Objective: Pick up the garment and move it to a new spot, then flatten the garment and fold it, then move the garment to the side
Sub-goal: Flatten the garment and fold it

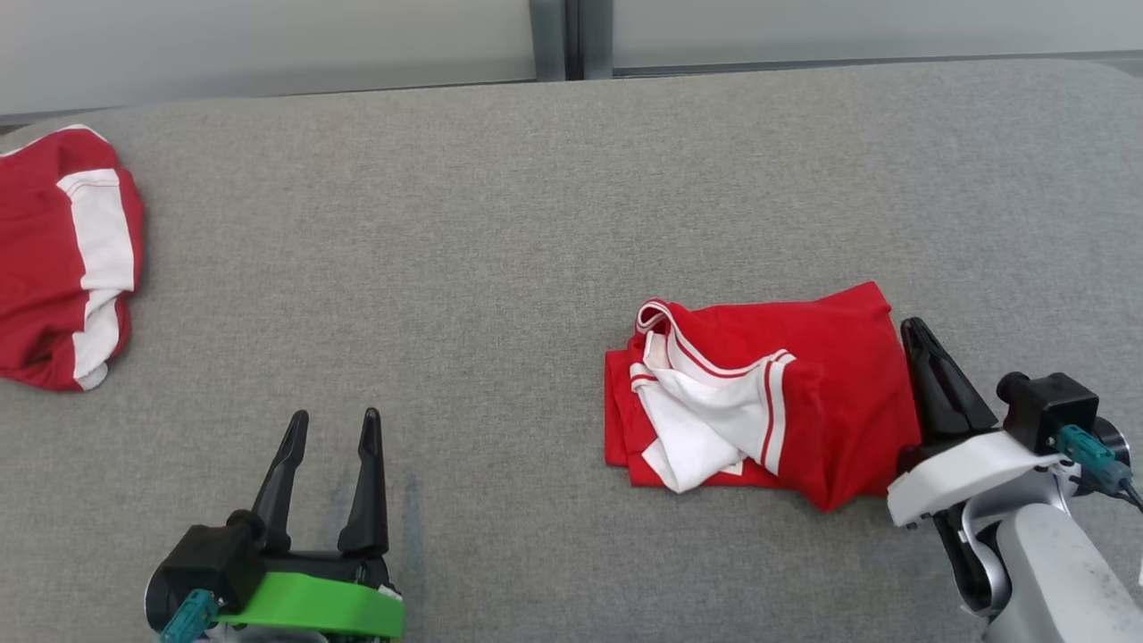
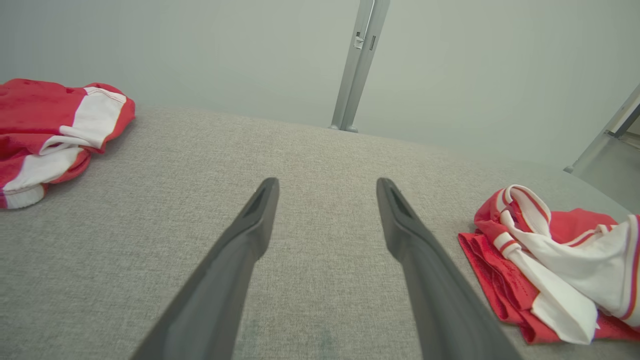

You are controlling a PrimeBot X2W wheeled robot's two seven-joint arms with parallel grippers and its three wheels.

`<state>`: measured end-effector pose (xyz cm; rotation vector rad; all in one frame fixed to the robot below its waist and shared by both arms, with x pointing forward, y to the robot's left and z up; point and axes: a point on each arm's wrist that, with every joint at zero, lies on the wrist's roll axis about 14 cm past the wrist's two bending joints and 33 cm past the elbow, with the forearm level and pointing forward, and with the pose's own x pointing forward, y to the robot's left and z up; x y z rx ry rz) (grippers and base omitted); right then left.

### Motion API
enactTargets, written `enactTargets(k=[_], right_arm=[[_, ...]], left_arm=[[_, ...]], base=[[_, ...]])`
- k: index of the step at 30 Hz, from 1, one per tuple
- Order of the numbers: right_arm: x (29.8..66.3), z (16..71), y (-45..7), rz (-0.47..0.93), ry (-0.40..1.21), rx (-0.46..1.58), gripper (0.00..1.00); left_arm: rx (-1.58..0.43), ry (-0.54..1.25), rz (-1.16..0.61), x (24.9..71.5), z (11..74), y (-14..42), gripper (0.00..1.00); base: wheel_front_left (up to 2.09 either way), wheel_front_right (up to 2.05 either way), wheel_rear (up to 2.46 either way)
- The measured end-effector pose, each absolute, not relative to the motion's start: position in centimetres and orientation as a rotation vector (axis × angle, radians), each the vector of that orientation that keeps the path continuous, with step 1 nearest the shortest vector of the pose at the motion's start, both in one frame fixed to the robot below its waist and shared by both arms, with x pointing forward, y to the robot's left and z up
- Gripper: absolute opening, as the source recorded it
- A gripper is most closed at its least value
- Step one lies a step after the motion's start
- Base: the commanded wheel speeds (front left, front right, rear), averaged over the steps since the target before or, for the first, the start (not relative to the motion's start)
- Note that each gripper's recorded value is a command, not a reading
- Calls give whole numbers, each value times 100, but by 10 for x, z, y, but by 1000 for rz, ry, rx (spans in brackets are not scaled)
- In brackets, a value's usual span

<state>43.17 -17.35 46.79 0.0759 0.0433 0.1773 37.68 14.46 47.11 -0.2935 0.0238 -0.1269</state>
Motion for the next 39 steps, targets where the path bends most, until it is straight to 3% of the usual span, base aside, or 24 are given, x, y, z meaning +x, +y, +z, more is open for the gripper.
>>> enactTargets(k=[12, 29, 38, 39], right_arm=[[434, 418, -120, 310, 185, 64, 0], [404, 411, -32, 590, 219, 57, 0], [403, 426, -21, 616, 184, 63, 0], [404, 431, -24, 610, 166, 58, 9]], left_arm=[[-282, 34, -83, 380, 466, 158, 100], [-277, 27, -52, 377, 468, 169, 100], [-277, 10, -36, 371, 473, 174, 100], [-278, 9, -37, 370, 474, 174, 100]], base=[[0, 0, 0], [0, 0, 0], [0, 0, 0], [0, 0, 0]])
